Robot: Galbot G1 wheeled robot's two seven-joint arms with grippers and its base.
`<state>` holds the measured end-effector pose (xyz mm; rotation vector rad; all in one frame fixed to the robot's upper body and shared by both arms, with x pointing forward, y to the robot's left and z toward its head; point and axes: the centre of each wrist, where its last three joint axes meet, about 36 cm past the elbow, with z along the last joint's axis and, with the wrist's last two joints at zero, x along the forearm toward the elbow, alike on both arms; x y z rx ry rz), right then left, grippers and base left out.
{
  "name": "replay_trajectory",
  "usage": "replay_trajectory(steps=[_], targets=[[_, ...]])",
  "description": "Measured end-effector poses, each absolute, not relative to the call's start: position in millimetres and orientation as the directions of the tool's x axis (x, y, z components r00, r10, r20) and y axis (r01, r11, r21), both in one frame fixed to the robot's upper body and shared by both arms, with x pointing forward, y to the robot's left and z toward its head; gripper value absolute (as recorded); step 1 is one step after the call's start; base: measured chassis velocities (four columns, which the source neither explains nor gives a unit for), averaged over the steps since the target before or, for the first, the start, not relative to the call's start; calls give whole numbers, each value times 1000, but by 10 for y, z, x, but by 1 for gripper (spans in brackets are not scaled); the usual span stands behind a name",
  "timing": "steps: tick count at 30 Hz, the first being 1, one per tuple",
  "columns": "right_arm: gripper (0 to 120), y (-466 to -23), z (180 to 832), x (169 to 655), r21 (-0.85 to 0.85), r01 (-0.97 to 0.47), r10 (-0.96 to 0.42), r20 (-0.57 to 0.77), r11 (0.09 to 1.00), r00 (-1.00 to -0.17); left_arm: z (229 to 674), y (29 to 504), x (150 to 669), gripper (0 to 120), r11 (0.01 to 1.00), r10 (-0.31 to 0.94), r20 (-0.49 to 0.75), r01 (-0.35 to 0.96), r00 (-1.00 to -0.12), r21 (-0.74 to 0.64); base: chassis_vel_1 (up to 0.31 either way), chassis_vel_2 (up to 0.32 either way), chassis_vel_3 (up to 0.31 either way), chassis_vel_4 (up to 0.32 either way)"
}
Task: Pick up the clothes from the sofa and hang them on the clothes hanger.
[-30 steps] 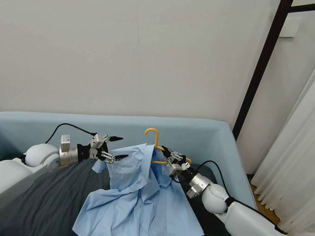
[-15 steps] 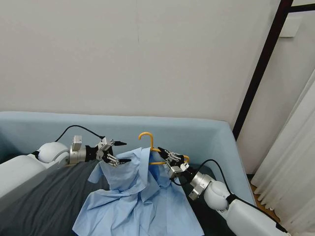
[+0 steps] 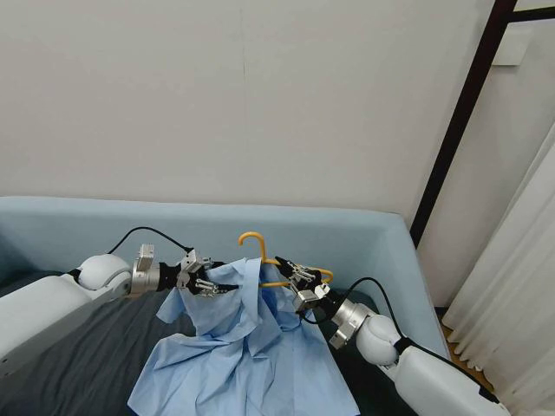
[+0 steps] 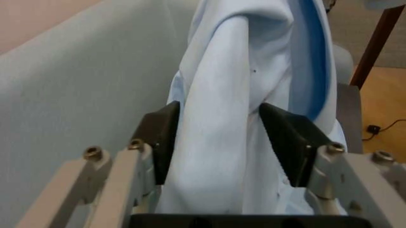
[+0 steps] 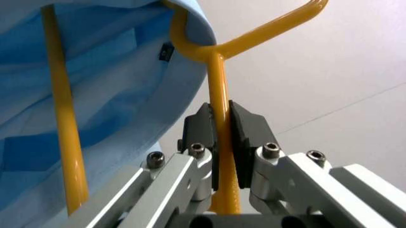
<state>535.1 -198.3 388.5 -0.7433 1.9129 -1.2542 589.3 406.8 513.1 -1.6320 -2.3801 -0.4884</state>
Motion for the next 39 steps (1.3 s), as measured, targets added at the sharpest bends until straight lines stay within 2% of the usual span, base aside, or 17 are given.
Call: replay_trajectory(steps=[2, 3, 6, 10, 12, 22, 27, 30, 32, 34, 38, 39], targets=[[6, -1975, 3884, 5356, -929, -77, -779, -255, 361, -573, 5107, 4077, 5881, 40, 324, 862, 362, 935, -356, 147, 0, 0, 0, 0], [6, -1975, 3884, 5356, -929, -77, -779, -255, 361, -573, 5107, 4077, 5881, 40, 324, 862, 362, 935, -356, 147, 0, 0, 0, 0], [6, -1959, 3893, 5368, -928, -71, -780, -264, 366, -568, 5091, 4115, 5869, 25, 327, 859, 365, 934, -358, 146, 0, 0, 0, 0], [6, -1931, 3900, 5380, -928, -67, -783, -270, 367, -560, 5092, 4154, 5854, 14, 332, 858, 365, 932, -363, 146, 0, 0, 0, 0], [6, -1907, 3905, 5384, -927, -64, -784, -274, 370, -556, 5094, 4179, 5837, 4, 336, 856, 364, 930, -367, 149, 0, 0, 0, 0], [6, -1869, 3894, 5345, -925, -68, -788, -277, 373, -550, 5079, 4239, 5758, 3, 356, 856, 343, 922, -387, 152, 0, 0, 0, 0], [6, -1798, 3873, 5250, -907, -97, -769, -287, 410, -571, 5064, 4285, 5706, 3, 368, 856, 331, 918, -397, 147, 0, 0, 0, 0], [12, -1754, 3876, 5145, -880, -133, -745, -296, 456, -598, 5037, 4315, 5679, 3, 379, 856, 322, 915, -404, 140, 0, 0, 0, 0], [24, -1781, 3881, 5058, -855, -159, -722, -300, 493, -624, 5010, 4405, 5661, 3, 413, 843, 319, 901, -434, 135, 0, 0, 0, 0], [27, -1775, 3901, 5026, -849, -167, -722, -303, 501, -622, 4983, 4398, 5654, 2, 411, 845, 318, 903, -430, 129, 0, 0, 0, 0], [44, -1890, 3971, 4880, -839, -185, -724, -305, 512, -619, 4878, 4385, 5641, 2, 442, 842, 292, 891, -453, 106, 0, 0, 0, 0], [44, -1890, 3971, 4880, -839, -185, -724, -305, 512, -619, 4878, 4385, 5641, 2, 442, 842, 292, 891, -453, 106, 0, 0, 0, 0]])
